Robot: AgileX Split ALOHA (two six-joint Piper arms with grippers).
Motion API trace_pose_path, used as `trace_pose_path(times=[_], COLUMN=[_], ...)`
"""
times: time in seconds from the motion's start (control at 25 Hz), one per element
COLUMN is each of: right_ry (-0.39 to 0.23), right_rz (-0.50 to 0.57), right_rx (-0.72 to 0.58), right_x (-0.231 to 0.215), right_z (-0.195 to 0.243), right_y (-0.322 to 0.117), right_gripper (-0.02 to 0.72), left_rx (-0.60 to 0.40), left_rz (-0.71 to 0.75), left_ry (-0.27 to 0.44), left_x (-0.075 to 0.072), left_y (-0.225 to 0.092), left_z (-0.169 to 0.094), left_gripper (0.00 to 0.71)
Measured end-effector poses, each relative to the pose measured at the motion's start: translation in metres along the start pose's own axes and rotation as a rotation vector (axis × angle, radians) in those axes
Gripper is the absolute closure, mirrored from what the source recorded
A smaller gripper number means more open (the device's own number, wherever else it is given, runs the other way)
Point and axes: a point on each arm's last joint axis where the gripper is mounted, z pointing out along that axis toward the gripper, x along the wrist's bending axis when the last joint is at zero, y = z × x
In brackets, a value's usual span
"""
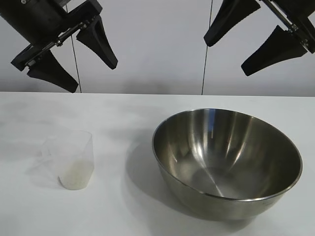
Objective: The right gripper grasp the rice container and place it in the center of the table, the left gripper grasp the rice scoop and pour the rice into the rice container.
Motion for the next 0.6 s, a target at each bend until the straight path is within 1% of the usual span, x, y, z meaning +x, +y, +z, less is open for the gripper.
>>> trace_pose_path(times=[0.44,0.52,0.6], right_ry=[-0.006,-0.036,-0.087], right_rz=[-0.023,-0.049,-0.079], right_rx=[-0.002,-0.001,0.015], right_x=[0.0,0.0,-0.003], right_z=[-0.001,-0.007,-0.017], right_y=[0.0,-0.002,-0.003], right_gripper=[0.169,0.169,0.169], left_rx=[0.0,0.0,0.0], left_rz=[0.001,0.001,0.001], left_ry=[0.001,0.001,0.001], left_x=[0.0,0.0,0.0], left_y=[0.0,0.0,0.0], left_z=[0.0,0.0,0.0], left_gripper=[0.09,0.09,0.09])
